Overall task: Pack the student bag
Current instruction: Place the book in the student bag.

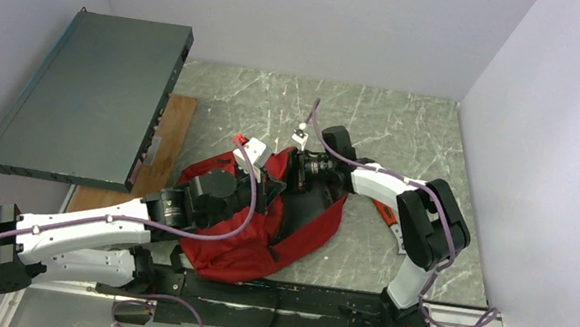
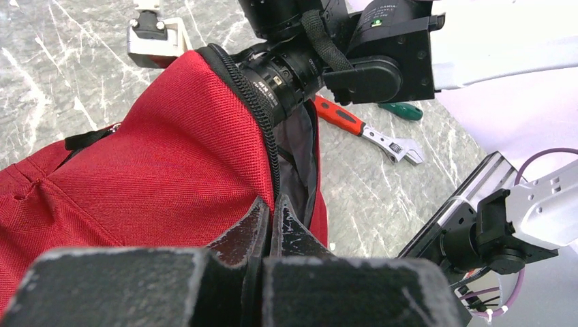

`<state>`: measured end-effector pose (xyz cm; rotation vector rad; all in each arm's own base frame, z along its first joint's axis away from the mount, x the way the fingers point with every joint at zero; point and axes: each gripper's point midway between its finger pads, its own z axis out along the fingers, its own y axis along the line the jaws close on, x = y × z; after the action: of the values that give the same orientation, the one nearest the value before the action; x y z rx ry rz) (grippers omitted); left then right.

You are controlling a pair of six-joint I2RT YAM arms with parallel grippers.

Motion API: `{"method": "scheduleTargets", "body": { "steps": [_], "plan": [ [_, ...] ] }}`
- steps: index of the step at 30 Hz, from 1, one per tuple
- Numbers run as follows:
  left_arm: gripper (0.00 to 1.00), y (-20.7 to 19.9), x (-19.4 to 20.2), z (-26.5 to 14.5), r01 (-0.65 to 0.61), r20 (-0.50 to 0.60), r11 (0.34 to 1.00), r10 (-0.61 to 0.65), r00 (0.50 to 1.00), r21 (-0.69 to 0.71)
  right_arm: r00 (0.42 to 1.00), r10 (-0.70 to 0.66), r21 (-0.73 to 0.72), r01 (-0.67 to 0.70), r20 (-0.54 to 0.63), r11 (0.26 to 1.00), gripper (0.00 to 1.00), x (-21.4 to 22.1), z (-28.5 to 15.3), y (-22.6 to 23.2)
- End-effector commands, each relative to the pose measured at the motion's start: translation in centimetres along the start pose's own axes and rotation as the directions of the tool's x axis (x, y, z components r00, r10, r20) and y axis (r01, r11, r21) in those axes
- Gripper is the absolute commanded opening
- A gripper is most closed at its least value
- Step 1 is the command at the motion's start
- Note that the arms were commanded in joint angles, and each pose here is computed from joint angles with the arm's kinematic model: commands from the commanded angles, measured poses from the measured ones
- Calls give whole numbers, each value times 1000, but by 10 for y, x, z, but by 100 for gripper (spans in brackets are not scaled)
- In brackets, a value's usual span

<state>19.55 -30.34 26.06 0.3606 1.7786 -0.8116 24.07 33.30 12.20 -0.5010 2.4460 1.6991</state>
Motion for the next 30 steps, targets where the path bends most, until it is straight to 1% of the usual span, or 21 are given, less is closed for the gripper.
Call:
{"method": "scheduleTargets", "body": {
  "steps": [1,3,5,8,11,13,15,17,19,21,22,24,25,27,29,30],
  "plan": [
    [0,-21,-33,-7,46,89,996,-53,995,79,995,-73,14,72,70,997,27,-21,-22,10],
    [0,-20,-31,-7,45,86,996,-51,995,75,994,-59,66,53,88,996,28,-19,-36,0],
    [0,-19,-28,-5,45,79,996,-51,996,73,993,-49,87,39,109,995,29,-17,-47,-7],
    [0,-21,-25,-3,49,75,995,-55,996,84,994,-18,87,9,110,996,29,-11,-42,-15],
    [0,-23,-24,-2,57,66,995,-62,996,87,997,-5,47,2,82,999,29,-4,-19,-13],
    [0,-23,-21,-1,62,54,994,-66,996,85,998,-4,-25,5,65,1000,29,-3,-7,-1],
    [0,-22,-18,0,70,39,994,-74,997,79,997,25,-95,-17,80,995,29,-4,-6,8],
    [0,-24,-13,1,78,20,994,-80,997,83,994,41,-90,-32,104,995,29,-8,-19,4],
    [0,-26,-9,5,81,1,993,-82,997,86,987,31,5,-32,155,999,29,-16,-42,-10],
    [0,-27,-4,9,82,-27,994,-80,996,77,976,13,170,-50,215,984,29,-21,-75,-27],
    [0,-28,-1,12,81,-43,994,-78,996,74,969,2,259,-68,245,964,32,-21,-93,-34],
    [0,-33,2,19,72,-71,994,-67,995,77,950,-59,438,-86,307,895,37,-18,-127,-39],
    [0,-34,7,23,66,-96,995,-59,994,72,941,-80,525,-112,329,844,42,-12,-143,-44],
    [0,-39,14,30,62,-132,994,-50,990,85,921,-117,616,-151,372,773,47,-2,-166,-45],
    [10,-50,19,40,63,-164,990,-41,986,126,896,-152,682,-198,418,704,53,6,-189,-45],
    [14,-56,24,44,65,-200,986,-33,979,155,881,-174,702,-217,441,679,54,7,-199,-42]
  ]
}}
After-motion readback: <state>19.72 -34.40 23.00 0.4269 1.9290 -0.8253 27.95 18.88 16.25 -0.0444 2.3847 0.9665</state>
